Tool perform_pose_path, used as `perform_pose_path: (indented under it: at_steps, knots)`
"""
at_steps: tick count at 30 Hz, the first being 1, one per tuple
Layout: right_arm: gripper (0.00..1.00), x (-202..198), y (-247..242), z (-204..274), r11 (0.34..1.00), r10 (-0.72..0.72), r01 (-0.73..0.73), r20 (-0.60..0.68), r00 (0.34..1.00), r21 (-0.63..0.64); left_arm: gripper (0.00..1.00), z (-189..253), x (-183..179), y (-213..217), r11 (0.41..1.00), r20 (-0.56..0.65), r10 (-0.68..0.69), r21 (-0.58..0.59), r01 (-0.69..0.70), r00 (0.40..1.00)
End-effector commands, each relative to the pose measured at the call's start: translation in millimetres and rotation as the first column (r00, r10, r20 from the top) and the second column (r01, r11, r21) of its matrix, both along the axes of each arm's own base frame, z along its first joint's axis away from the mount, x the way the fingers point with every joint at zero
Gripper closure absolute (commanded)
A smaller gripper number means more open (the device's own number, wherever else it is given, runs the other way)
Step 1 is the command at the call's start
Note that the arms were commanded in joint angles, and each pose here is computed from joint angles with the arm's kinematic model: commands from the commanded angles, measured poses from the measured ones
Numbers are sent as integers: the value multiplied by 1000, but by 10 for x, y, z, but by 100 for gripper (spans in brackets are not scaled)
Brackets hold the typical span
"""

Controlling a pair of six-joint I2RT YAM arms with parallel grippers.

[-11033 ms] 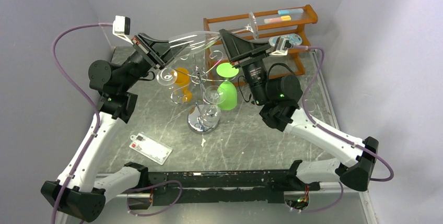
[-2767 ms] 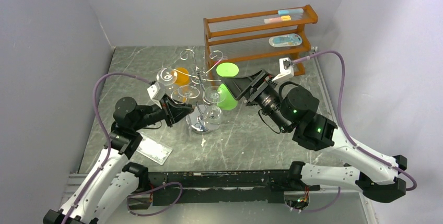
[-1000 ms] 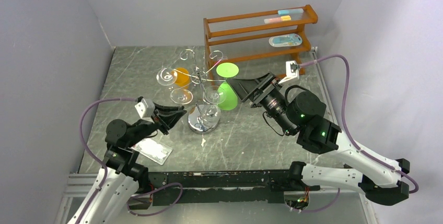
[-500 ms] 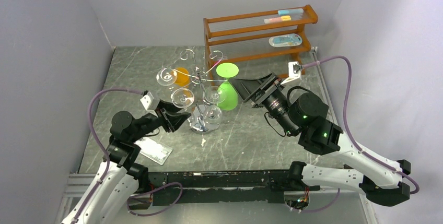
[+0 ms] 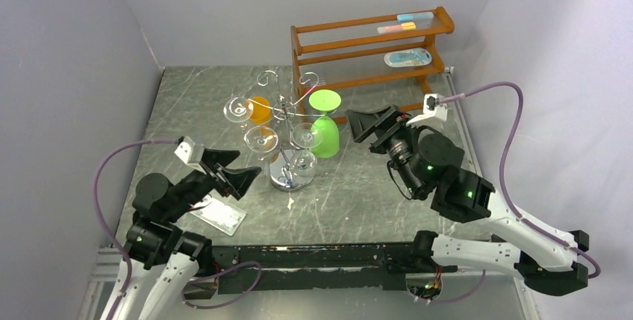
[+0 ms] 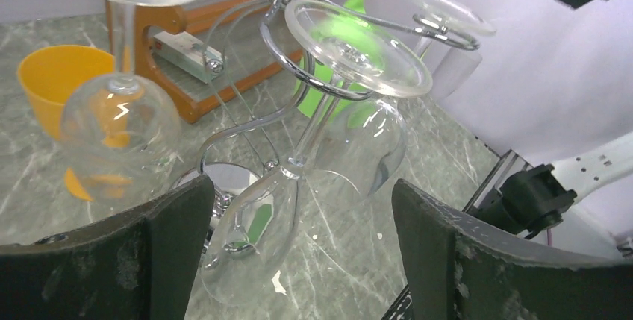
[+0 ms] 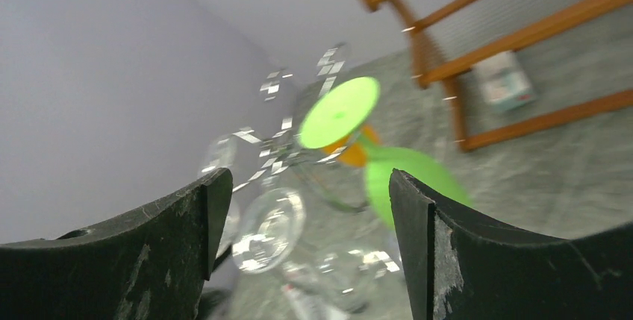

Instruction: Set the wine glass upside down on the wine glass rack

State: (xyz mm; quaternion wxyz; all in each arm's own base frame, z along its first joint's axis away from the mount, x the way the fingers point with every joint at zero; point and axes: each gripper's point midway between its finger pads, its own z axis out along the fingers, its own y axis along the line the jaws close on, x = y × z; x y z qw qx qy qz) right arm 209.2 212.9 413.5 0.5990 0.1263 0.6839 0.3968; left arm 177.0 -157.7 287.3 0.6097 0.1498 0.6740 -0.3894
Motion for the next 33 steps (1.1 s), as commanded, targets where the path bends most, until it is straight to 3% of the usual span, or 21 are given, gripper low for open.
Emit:
perform_pose_path:
  at_steps: [1,3,6,11,15,21,27,33]
  knots:
    - [20,218,-630,-209,912,-345,335,2,939,-237,10,-31,-75,283,988,-113,155,41,-152,981]
    - [21,247,-888,-289,827,-486,458,-5,874,-327,11,23,-87,429,972,-117,229,86,-220,966]
    - [21,259,-1112,-355,723,-577,528,31,816,-445,12,148,-103,649,937,-130,344,108,-331,930]
    - [21,460,-1434,-405,660,-628,553,31,778,-508,12,531,-104,946,872,-78,489,55,-486,869]
    - [21,790,-1565,-726,659,-613,465,-64,787,-591,13,837,-34,1081,832,-1,555,23,-554,832]
    - [28,1028,-1839,-1313,662,-653,390,-236,720,-640,7,1083,158,1126,800,33,597,45,-598,802]
    - [33,939,-2066,-1550,640,-692,382,-285,663,-666,3,1227,306,888,858,93,498,96,-505,862]
    - [37,828,-2139,-1568,631,-711,396,-294,639,-667,3,1315,358,629,916,80,397,37,-400,914]
